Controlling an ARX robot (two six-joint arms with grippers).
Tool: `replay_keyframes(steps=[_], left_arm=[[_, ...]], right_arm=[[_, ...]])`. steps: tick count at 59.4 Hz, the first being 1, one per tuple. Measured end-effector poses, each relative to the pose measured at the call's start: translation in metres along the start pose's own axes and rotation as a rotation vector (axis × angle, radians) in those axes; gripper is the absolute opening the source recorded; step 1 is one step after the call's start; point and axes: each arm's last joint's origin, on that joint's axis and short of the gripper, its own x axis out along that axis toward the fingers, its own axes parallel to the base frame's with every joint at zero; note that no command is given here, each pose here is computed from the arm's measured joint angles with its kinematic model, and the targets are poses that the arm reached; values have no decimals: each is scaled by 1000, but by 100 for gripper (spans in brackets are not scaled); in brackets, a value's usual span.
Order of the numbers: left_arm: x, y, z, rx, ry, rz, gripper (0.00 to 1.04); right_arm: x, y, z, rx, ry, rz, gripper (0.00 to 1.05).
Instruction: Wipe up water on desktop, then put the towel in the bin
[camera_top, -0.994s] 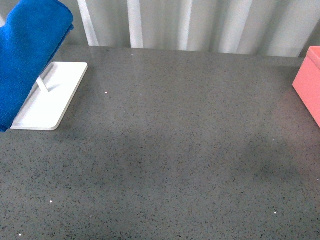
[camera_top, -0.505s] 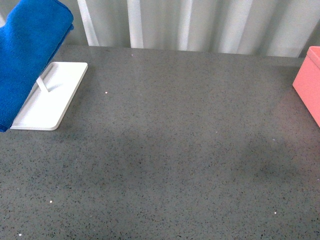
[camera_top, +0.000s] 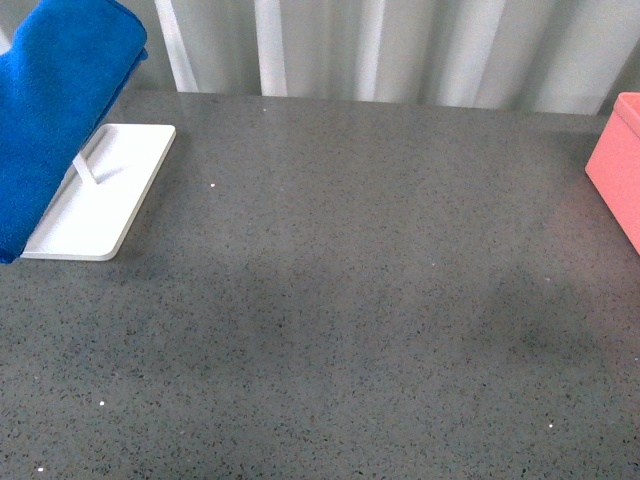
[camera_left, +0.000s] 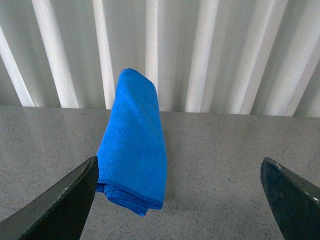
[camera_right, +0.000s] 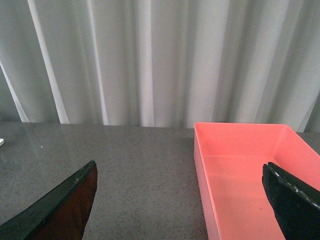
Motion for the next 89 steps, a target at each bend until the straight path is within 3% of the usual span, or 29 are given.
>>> replay_keyframes(steps=[22, 24, 27, 30, 41, 49, 62, 77, 89], left_arm=[[0, 0, 0, 0, 1, 0, 98], [1, -1, -2, -35, 85, -61, 98], [1, -6, -2, -110, 355, -174, 98], [2, -8, 0, -133, 440, -180, 98], [24, -18, 56, -77, 260, -245, 98], [74, -28, 91, -2, 206, -279, 98], [179, -48, 118, 97, 311, -283, 98], [286, -51, 103, 247, 456, -223, 98], [335, -11, 82, 326, 551, -106, 98]], right_arm=[[0, 0, 0, 0, 0, 0, 98], [0, 0, 0, 0, 0, 0, 98], [0, 0, 0, 0, 0, 2, 98], [0, 0, 0, 0, 0, 0, 98], [0, 0, 0, 0, 0, 1, 98], [0, 0, 0, 0, 0, 0, 98], [0, 0, 0, 0, 0, 0, 98], [0, 0, 0, 0, 0, 0, 98], [0, 0, 0, 0, 0, 0, 98]])
